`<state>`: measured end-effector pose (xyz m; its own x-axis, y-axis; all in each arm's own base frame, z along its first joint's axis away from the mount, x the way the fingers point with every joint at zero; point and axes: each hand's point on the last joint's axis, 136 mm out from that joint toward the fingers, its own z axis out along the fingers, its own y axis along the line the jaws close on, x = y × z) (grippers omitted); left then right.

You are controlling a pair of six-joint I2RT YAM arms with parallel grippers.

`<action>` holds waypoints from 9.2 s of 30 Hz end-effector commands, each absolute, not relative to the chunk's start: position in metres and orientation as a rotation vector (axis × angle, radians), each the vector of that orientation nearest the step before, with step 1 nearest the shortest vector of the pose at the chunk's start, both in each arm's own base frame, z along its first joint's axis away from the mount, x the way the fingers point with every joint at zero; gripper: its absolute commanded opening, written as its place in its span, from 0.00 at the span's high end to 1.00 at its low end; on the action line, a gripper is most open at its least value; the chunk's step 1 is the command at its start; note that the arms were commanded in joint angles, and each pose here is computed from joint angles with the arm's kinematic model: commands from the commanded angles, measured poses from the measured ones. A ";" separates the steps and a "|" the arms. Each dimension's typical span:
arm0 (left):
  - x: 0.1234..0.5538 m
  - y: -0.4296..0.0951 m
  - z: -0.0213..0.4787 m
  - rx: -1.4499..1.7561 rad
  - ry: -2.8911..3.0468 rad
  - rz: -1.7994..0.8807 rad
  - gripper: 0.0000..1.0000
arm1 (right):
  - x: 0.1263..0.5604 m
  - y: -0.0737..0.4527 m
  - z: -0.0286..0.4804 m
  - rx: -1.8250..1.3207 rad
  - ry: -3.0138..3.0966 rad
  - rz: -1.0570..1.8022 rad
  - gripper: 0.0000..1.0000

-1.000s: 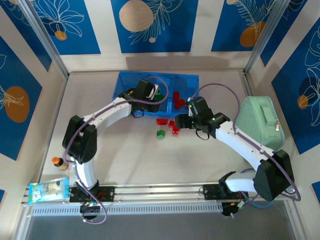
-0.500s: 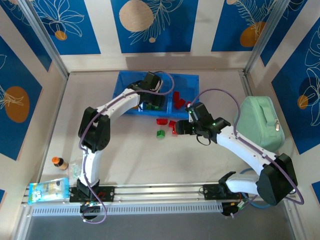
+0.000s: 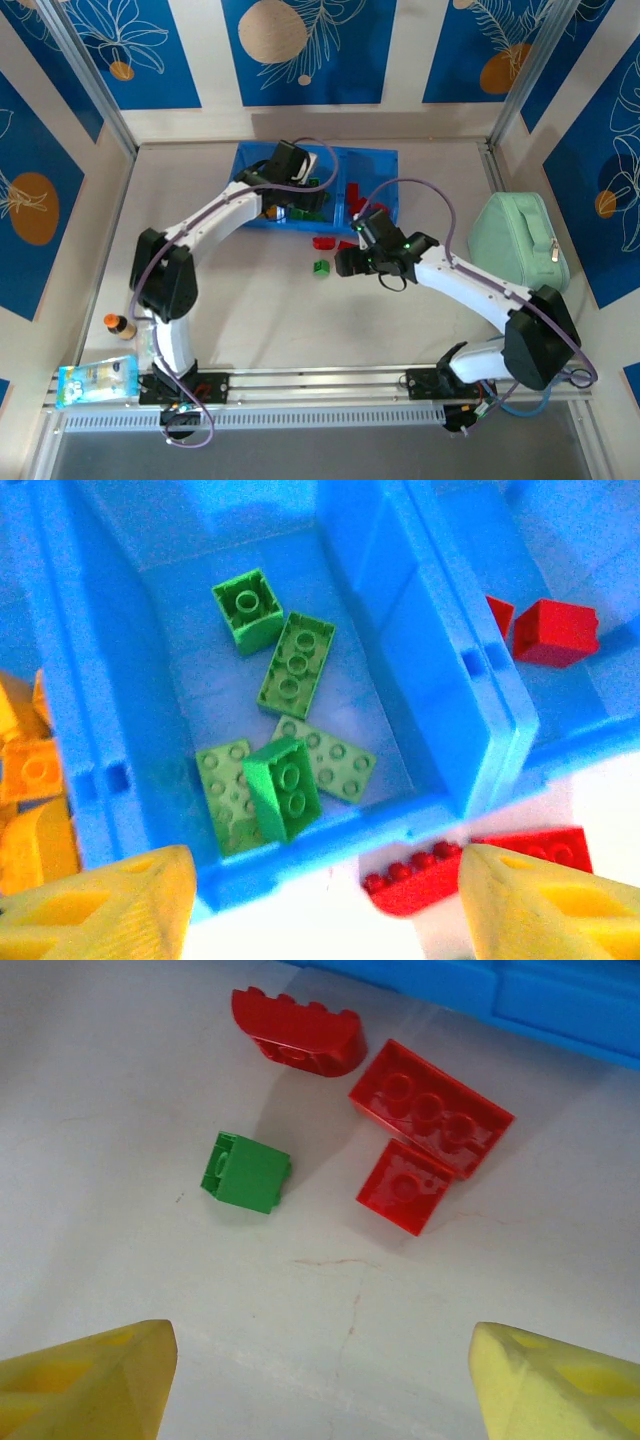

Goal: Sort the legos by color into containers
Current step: Place the lego in the container, then pick up the lego from the center of the table, then place the lego in the container, then pick up the lego from the center of the table, then place the lego in the container, then pick up the lego from the center of the table, then place the lego in the container.

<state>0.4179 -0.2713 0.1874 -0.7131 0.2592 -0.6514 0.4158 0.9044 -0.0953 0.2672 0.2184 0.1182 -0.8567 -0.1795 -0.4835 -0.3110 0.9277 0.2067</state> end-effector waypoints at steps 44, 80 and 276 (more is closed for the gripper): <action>0.257 -0.141 0.093 0.063 2.510 -0.282 0.30 | 0.289 0.309 0.025 -0.511 2.963 0.261 0.23; 0.233 -0.135 0.110 0.011 2.402 -0.432 0.31 | 0.437 0.327 0.153 -0.481 2.647 0.273 0.67; 0.343 -0.341 0.141 0.861 2.312 -0.581 0.81 | 0.301 0.088 0.102 0.258 2.664 0.213 0.33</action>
<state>0.3421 -0.3292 0.1037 -0.6641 0.4430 -0.6023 0.6566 0.7308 -0.1865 0.3029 0.0897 0.0969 -0.8928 0.1782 -0.4138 0.1232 0.9800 0.1564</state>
